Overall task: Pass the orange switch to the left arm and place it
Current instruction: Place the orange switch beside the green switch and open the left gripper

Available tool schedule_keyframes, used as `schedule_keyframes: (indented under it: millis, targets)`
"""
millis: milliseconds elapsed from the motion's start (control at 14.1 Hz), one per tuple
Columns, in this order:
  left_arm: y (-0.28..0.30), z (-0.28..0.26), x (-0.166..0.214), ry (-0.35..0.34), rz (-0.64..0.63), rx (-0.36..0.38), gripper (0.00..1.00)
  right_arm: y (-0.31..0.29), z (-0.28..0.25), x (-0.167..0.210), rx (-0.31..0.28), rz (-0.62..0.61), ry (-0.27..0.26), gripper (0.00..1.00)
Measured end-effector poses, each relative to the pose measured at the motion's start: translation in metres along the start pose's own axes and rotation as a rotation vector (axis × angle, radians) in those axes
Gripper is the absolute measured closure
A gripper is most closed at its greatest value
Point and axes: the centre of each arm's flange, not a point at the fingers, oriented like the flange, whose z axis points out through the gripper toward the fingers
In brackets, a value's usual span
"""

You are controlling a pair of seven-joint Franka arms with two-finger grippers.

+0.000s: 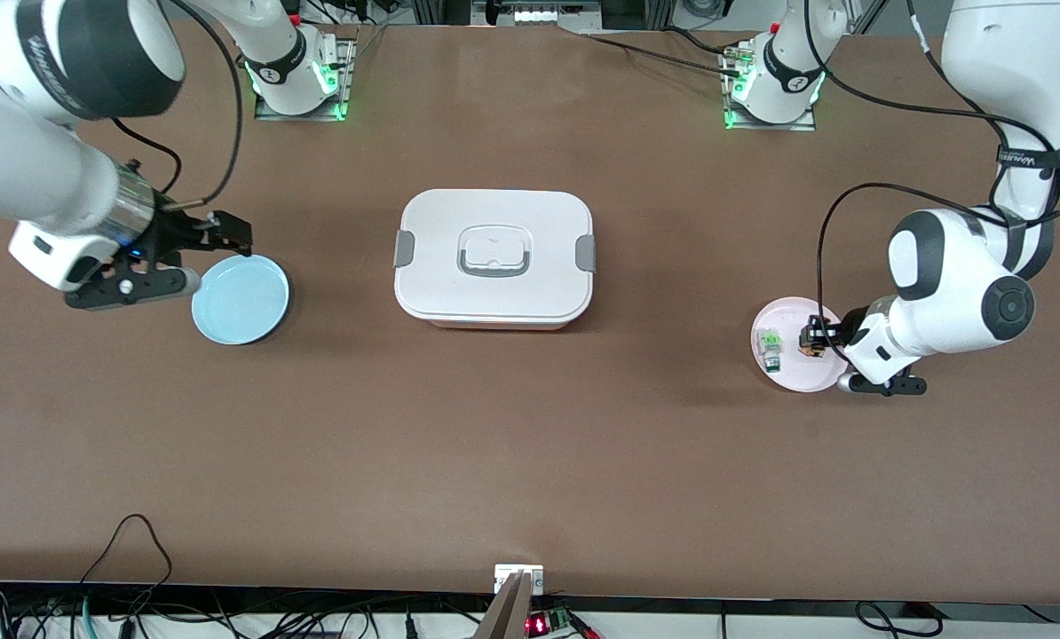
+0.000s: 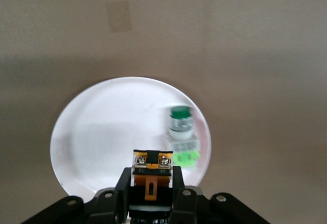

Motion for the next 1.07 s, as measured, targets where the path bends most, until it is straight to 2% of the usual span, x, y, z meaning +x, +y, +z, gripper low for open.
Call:
schedule_keyframes:
  millis: [427, 853, 924, 1066]
  targets:
    - [-0.014, 0.050, -0.002, 0.034, 0.003, 0.042, 0.66, 0.036, -0.040, -0.032, 0.015, 0.111, 0.042, 0.00]
    - [-0.022, 0.061, -0.006, 0.021, 0.004, 0.047, 0.66, 0.050, -0.054, -0.059, -0.001, 0.138, 0.062, 0.00]
    - [-0.022, 0.061, -0.006, 0.021, 0.004, 0.047, 0.61, 0.050, -0.054, -0.063, -0.002, 0.139, 0.062, 0.00]
    - [-0.023, 0.061, -0.005, 0.021, 0.004, 0.048, 0.44, 0.047, -0.054, -0.068, -0.004, 0.139, 0.062, 0.00]
